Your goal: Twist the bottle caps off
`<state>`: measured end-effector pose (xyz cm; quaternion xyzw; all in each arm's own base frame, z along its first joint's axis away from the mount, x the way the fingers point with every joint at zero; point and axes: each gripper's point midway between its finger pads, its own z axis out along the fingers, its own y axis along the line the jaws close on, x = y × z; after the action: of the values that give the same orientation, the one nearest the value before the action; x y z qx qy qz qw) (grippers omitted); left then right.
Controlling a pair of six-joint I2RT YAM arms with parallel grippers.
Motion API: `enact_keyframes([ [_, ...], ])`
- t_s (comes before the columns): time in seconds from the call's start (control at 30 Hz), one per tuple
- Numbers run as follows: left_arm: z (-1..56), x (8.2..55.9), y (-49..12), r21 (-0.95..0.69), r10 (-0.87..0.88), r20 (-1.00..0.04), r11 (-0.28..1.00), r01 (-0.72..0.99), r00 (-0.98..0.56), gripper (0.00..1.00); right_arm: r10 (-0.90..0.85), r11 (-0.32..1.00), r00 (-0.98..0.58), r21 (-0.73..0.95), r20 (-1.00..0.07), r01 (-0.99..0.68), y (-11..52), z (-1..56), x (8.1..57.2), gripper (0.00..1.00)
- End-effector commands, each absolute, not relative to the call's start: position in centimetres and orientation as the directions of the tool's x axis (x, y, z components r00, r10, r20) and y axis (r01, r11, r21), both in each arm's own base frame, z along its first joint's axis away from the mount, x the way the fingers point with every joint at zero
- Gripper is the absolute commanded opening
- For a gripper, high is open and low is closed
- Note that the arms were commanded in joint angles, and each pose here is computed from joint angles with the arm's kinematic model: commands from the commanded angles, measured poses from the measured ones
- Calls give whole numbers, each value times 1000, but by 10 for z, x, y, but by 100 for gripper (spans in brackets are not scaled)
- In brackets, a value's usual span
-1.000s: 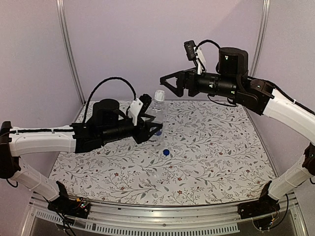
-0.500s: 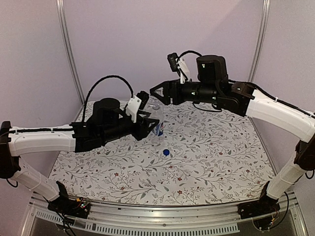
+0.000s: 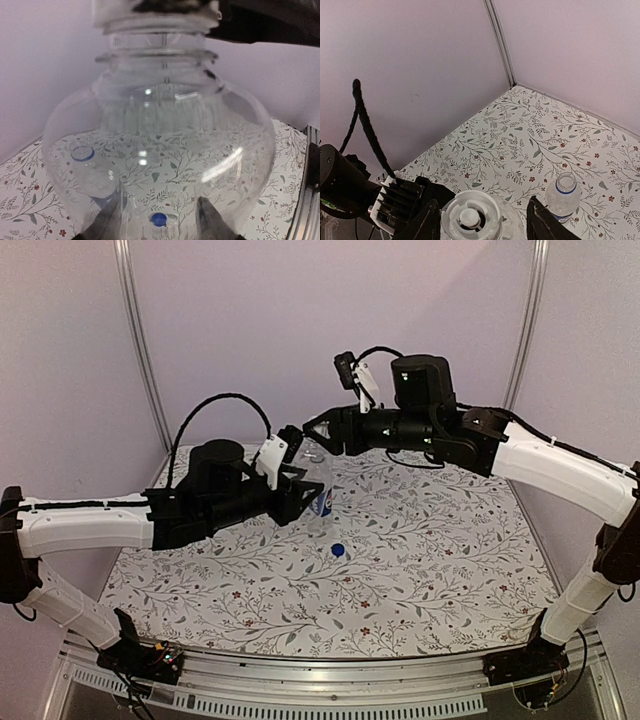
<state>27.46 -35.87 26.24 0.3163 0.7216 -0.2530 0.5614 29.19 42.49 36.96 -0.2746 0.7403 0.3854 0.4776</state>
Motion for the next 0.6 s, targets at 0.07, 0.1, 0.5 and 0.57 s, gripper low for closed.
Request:
enact_keyframes([
  [0.07,279,269,-363,-13,147,-978,664,748,-147,47,-20,514,-373,311,-928,-800,434,384,287,52],
  [0.1,280,269,-362,-13,146,-978,664,748,-146,47,-22,513,-373,310,-927,-801,434,383,287,50],
  [0.5,280,240,-381,-16,151,-983,501,865,-106,47,-58,416,-250,204,-967,-886,428,397,266,10],
  [0.57,286,225,-387,-16,133,-988,412,911,-77,47,-72,362,-201,162,-977,-918,423,402,255,6],
])
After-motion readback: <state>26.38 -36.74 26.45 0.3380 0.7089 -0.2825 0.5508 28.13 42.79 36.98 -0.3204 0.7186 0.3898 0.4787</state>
